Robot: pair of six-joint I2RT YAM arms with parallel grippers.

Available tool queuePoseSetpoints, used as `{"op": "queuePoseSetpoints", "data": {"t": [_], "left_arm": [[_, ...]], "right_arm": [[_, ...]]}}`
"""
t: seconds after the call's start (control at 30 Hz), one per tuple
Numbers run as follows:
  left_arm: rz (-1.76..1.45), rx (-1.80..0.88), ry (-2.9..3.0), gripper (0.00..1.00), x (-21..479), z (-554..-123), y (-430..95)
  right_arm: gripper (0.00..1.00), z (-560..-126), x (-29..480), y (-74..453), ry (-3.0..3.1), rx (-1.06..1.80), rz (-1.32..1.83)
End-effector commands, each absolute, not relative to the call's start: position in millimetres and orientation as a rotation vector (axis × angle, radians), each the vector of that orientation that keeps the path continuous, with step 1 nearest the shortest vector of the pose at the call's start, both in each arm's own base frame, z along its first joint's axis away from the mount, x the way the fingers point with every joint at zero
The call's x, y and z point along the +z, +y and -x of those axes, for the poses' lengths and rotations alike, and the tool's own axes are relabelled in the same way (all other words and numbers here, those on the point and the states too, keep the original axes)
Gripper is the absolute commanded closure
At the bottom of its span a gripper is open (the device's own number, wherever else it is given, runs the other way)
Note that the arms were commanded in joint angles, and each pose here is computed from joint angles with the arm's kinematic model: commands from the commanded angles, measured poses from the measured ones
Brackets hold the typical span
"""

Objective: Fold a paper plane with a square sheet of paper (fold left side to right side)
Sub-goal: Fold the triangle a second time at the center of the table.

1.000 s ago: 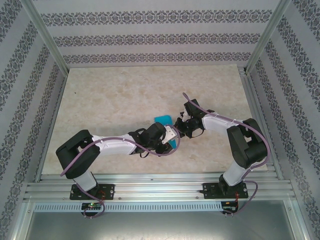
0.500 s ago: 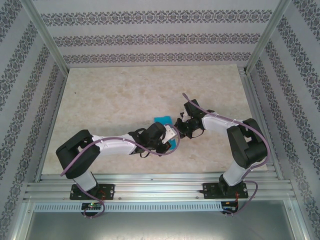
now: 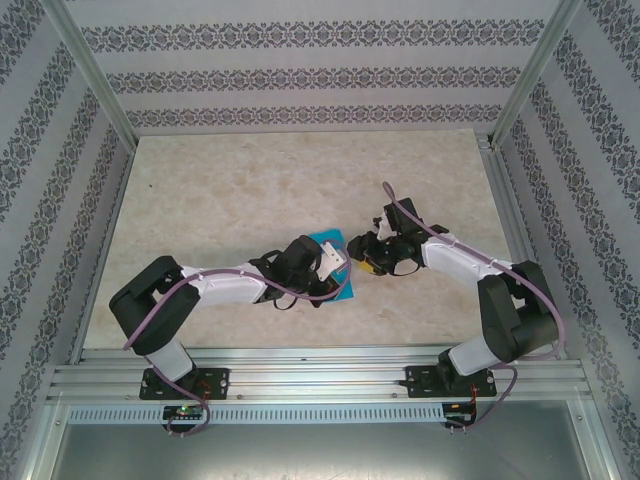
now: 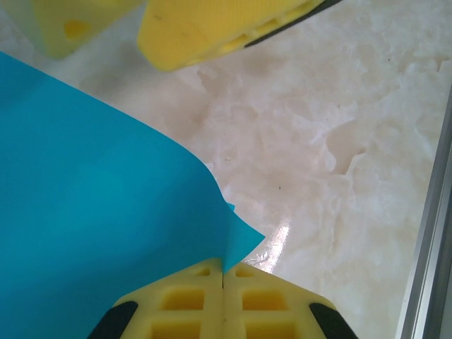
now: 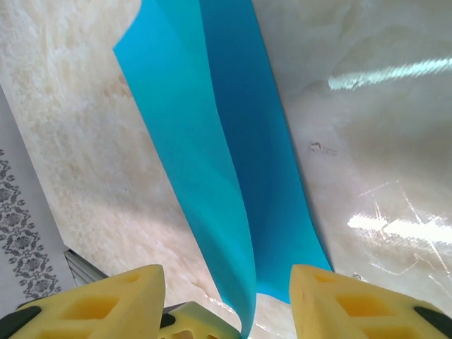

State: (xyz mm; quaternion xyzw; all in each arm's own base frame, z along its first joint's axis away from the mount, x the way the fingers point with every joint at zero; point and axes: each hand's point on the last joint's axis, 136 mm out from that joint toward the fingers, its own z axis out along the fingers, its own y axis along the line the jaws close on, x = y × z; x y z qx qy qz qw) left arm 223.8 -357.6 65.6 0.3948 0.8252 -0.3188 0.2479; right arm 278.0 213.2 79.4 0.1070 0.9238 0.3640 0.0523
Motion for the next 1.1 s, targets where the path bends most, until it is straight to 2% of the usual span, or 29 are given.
{"op": "queuePoseSetpoints", "data": {"t": [0.0,0.1,0.33,0.53,0.7,1.07], "left_arm": [[-1.055,-0.914,2.205,0.96,79,-225,-361],[-1.056,-0.909,2.207,0.95,78,-225,-360],[-1.066,-0.898,2.201,0.91,80,-224,-358],[-1.093,-0.869,2.180,0.76,87,-217,-353],[-1.100,-0.819,2.162,0.68,94,-211,-352],[-1.117,-0.649,2.155,0.53,89,-215,-363]], "right_arm": [[0.50,-271,71,220,2.830,1.163,-0.365],[0.53,-267,67,225,2.858,1.183,-0.373],[0.76,-264,61,233,2.890,1.220,-0.417],[0.96,-265,66,235,2.880,1.235,-0.426],[1.00,-264,67,236,2.888,1.236,-0.435],[1.00,-265,72,237,2.884,1.240,-0.433]]}}
